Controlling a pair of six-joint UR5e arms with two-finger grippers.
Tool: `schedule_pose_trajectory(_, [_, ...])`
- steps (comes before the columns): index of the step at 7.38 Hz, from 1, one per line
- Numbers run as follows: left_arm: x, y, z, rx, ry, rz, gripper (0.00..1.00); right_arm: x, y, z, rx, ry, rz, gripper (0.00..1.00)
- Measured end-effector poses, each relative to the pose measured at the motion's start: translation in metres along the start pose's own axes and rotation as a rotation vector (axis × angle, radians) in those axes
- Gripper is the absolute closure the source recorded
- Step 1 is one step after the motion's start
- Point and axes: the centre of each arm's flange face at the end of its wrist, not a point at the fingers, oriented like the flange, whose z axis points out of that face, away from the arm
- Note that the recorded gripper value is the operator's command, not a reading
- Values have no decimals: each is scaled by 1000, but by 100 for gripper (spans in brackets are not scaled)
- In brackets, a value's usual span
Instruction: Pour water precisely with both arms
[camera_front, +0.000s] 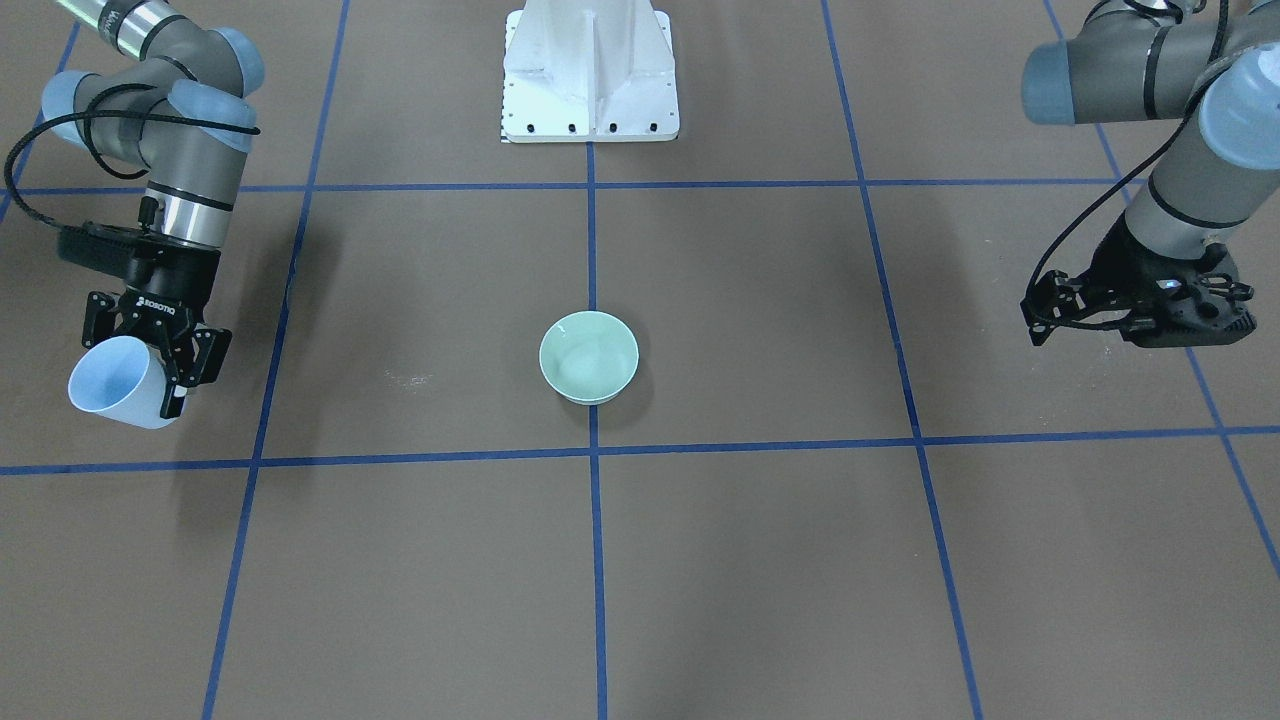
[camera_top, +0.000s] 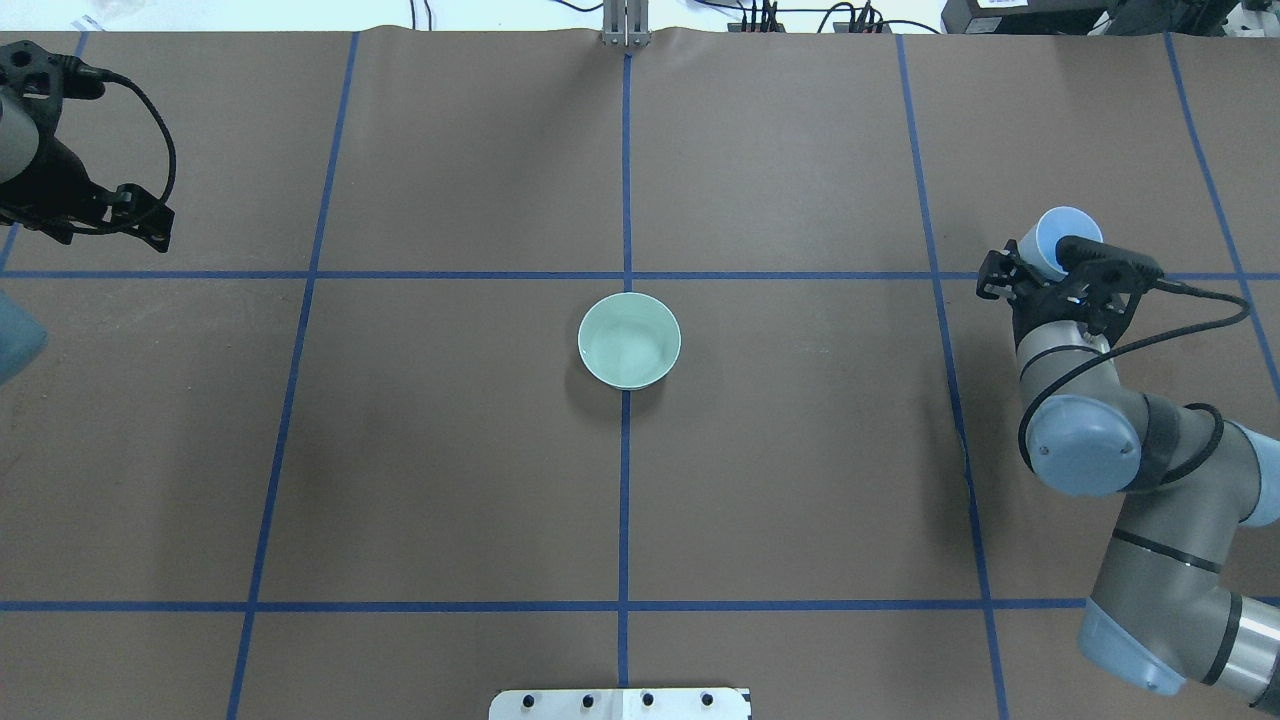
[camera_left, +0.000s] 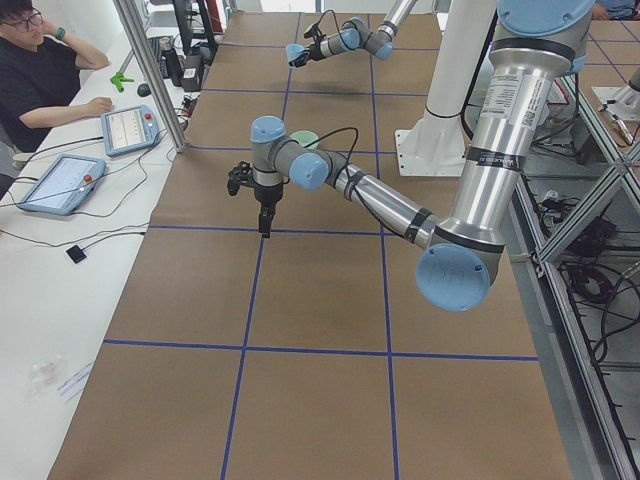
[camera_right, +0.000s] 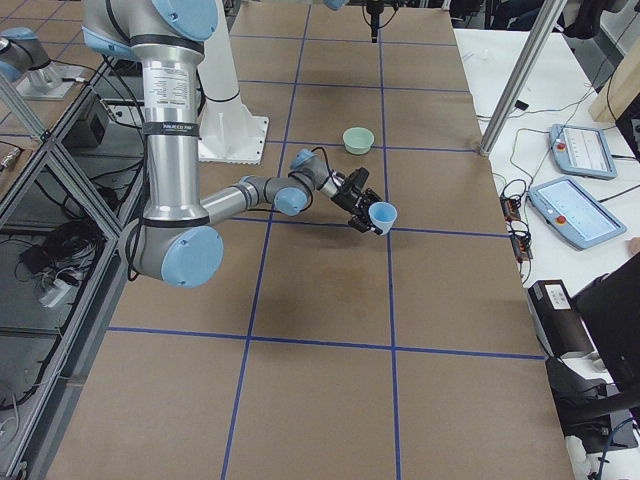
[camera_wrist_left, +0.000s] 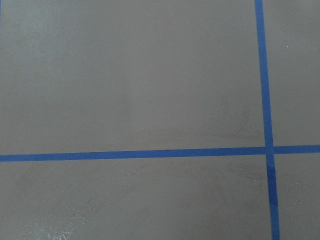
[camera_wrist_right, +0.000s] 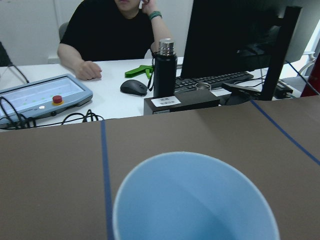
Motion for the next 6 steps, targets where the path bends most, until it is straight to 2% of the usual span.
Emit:
schedule_pose_trajectory(2, [0, 0, 0, 0, 1, -1, 0, -5, 41, -16, 0, -28, 14, 100])
schedule_pose_trajectory(5, [1, 0, 0, -1, 1, 1, 0, 8, 77, -17, -9, -21, -29, 100])
schedule_pose_trajectory(6, [1, 0, 0, 0, 1, 0, 0, 15, 83, -17, -5, -17, -45, 52])
